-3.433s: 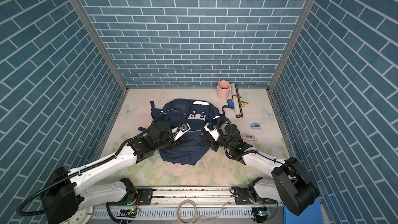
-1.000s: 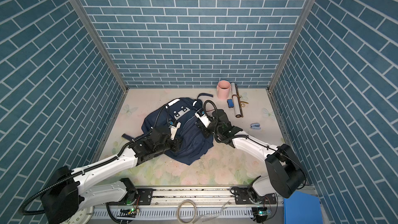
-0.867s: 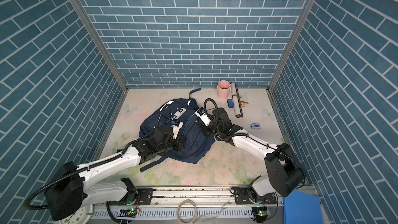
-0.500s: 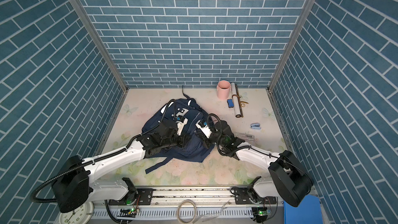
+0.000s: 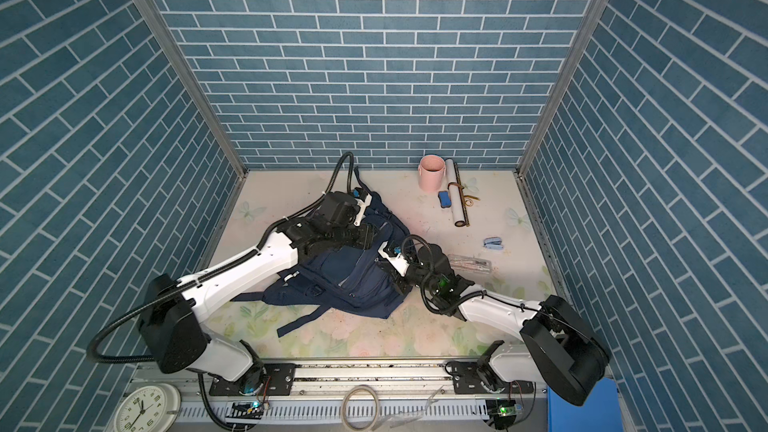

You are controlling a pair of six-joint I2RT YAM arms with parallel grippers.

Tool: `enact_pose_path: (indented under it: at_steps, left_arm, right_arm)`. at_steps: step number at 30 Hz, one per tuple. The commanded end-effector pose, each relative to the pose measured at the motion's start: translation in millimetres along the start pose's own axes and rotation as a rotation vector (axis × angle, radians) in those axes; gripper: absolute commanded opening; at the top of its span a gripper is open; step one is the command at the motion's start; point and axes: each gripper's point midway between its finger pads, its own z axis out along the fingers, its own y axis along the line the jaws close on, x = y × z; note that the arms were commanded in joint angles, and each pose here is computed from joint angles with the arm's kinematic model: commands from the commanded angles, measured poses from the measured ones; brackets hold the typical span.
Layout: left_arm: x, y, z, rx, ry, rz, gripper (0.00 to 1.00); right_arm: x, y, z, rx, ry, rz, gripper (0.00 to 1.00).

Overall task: Pack the student bag
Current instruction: 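Raise the left arm over the backpack toward its far top while right holds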

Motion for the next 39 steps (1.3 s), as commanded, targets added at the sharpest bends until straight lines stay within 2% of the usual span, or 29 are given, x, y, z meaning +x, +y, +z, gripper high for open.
enact_pose_path:
  at_steps: [1, 6, 15, 17, 20, 24, 26, 28, 29, 30, 32, 33, 39]
  left_arm:
    - [-3, -3, -2, -0.041, 0.03, 0.063, 0.6]
    - [6, -15, 17, -0.071, 0.097, 0.165, 0.62]
    - [20, -30, 22, 0.011, 0.136, 0.188, 0.64]
    - [26, -21, 24, -0.041, 0.147, 0.182, 0.64]
    - [38, -4, 35, -0.154, 0.224, 0.191, 0.64]
    - [54, -10, 50, -0.191, 0.294, 0.211, 0.63]
    - [54, -9, 52, -0.206, 0.297, 0.185, 0.58]
    - [50, -5, 52, -0.216, 0.289, 0.144, 0.48]
    - [45, -2, 51, -0.215, 0.279, 0.112, 0.37]
    - [39, 0, 50, -0.204, 0.264, 0.079, 0.23]
    - [23, 1, 50, -0.16, 0.218, 0.001, 0.03]
    - [13, 1, 49, -0.125, 0.191, -0.044, 0.0]
    - [-50, 4, 41, 0.047, 0.018, -0.299, 0.0]
  right_arm:
    - [-32, 0, -5, 0.033, -0.109, -0.129, 0.0]
    - [-25, -4, -1, 0.077, -0.07, -0.128, 0.0]
    - [-15, -3, -1, 0.086, -0.057, -0.114, 0.0]
    - [-15, -3, -1, 0.086, -0.056, -0.118, 0.0]
    - [-16, -3, -1, 0.087, -0.058, -0.125, 0.0]
    - [-16, -10, -2, 0.122, -0.033, -0.127, 0.0]
    - [-16, -16, -4, 0.155, -0.019, -0.124, 0.0]
    - [-16, -20, -9, 0.188, -0.015, -0.126, 0.0]
    - [-16, -21, -12, 0.195, -0.017, -0.137, 0.0]
    - [-14, -21, -13, 0.197, -0.013, -0.151, 0.0]
    - [-9, -20, -13, 0.192, 0.019, -0.177, 0.0]
    - [-7, -20, -12, 0.188, 0.04, -0.192, 0.0]
    - [-5, -12, -11, 0.125, 0.089, -0.241, 0.0]
